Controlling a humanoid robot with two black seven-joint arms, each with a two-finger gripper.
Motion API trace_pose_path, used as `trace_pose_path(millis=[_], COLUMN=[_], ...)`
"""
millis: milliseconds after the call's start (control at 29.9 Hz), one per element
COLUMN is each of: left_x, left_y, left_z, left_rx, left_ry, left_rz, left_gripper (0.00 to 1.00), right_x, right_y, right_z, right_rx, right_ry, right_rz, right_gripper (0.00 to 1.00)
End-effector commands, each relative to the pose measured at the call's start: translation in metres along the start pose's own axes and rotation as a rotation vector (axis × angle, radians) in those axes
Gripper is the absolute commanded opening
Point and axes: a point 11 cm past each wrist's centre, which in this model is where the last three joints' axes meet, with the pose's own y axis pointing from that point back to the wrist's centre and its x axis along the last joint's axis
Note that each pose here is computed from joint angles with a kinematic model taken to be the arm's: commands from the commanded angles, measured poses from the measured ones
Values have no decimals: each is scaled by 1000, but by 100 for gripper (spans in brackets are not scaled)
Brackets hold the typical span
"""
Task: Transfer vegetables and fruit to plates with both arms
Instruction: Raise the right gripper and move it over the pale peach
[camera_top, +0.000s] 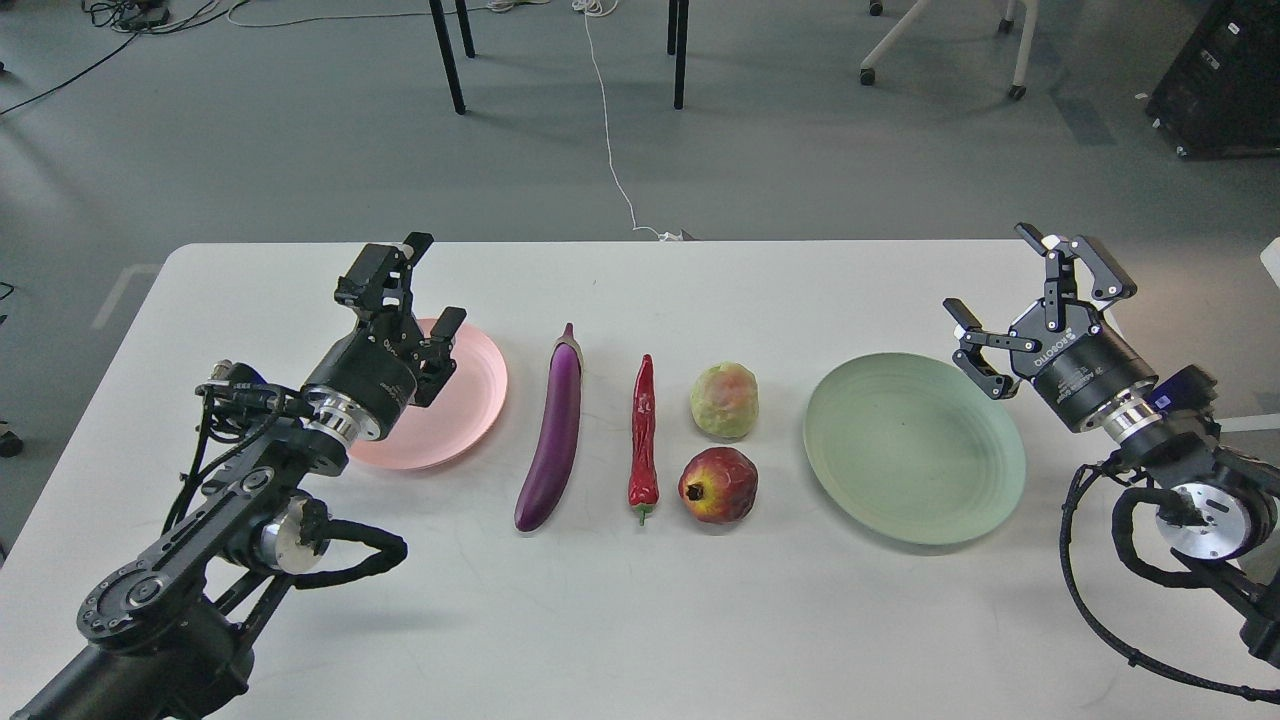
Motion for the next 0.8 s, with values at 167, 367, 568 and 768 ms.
trace_pose_path(millis=[167,367,568,768], left_x=[-1,-2,-10,-17], left_y=[-2,-6,-7,-6], left_z=[5,13,21,27], left_rx=[-15,-30,-58,-76], left_ry=[9,-4,4,9], left_rz=[-3,-21,-40,-55], left_gripper=[99,99,99,99], right_x=[-11,-81,-144,-158], right_y=[-23,-81,-117,-127], right_z=[-42,-83,-68,-17], right_rx=[25,-146,-452,-703], right_ry=[124,669,1348,1758], right_rz=[-71,-399,-769,-1036], right_gripper=[98,99,99,99])
